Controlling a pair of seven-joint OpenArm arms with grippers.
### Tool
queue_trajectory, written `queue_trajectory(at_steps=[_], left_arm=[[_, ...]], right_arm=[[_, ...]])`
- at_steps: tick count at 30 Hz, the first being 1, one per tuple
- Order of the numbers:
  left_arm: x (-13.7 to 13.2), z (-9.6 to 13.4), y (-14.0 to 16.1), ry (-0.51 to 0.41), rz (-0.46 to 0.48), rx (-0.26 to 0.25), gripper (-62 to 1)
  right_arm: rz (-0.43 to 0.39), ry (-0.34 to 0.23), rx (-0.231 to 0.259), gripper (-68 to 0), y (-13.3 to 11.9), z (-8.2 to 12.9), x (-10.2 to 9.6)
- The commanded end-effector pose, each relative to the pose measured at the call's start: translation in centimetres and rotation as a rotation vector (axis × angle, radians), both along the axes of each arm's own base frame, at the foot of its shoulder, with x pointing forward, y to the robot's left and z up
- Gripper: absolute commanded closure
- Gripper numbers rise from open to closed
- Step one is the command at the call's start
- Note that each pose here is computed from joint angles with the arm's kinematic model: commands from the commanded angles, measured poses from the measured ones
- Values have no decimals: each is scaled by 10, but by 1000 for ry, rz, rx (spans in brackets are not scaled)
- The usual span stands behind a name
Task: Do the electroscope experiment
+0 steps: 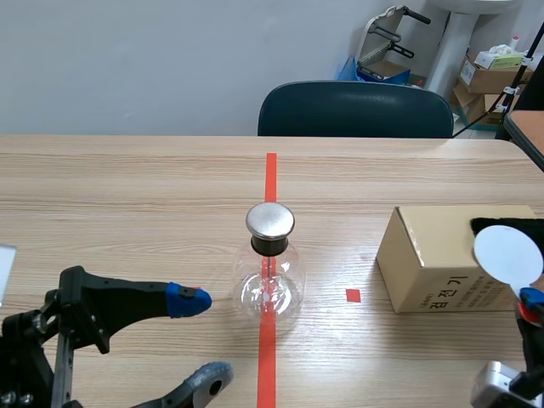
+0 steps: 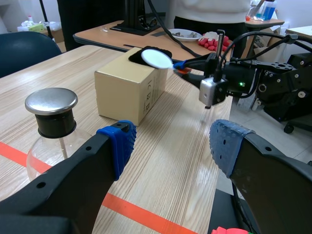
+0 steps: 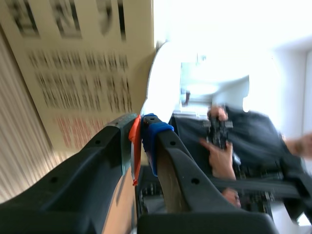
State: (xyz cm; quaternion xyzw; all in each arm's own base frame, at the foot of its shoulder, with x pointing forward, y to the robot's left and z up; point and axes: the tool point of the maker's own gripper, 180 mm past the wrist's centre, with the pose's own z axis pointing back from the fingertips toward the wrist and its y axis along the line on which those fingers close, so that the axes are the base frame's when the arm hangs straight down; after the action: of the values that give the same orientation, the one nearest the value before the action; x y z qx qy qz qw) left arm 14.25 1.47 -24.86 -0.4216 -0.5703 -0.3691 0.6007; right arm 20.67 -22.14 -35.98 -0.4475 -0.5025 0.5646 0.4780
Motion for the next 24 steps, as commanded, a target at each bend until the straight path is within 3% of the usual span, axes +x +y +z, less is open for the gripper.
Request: queue_trajectory(at_steps=[1,4,6,8,11,13,15,19,20,22,24], left_arm=[[0,10,-3,-12,0,-35,-358],[0,10,-3,-13,0,-34,-358],[0,9,-3,-13,1,-32,-358],[0,9,-3,-13,2,-30,-358],[0,9,-3,-13,2,-31,-358],[0,9,-3,-13,2,-31,-358],[0,9,-3,-13,2,-31,-358],[0,9,-3,-13,2,-31,-358],[0,9,-3,-13,2,-31,-358],[0,9,-3,-13,2,-31,-358],[0,9,-3,-13,2,-31,-358]], right_arm=[[-37,-53,-40,-20,-11,12,3],[-261,-68,-46,-20,-50,15,2],[-345,-71,-53,-20,-65,16,0],[-289,-65,-57,-20,-56,15,2],[-78,-48,-51,-20,-18,11,3],[4,-41,-48,-20,-3,9,2],[-16,-43,-48,-20,-7,10,2],[-279,-58,-67,-20,-54,13,2],[-310,-58,-72,-20,-60,14,0],[-273,-52,-83,-20,-55,13,1],[-157,-46,-77,-20,-33,11,5]])
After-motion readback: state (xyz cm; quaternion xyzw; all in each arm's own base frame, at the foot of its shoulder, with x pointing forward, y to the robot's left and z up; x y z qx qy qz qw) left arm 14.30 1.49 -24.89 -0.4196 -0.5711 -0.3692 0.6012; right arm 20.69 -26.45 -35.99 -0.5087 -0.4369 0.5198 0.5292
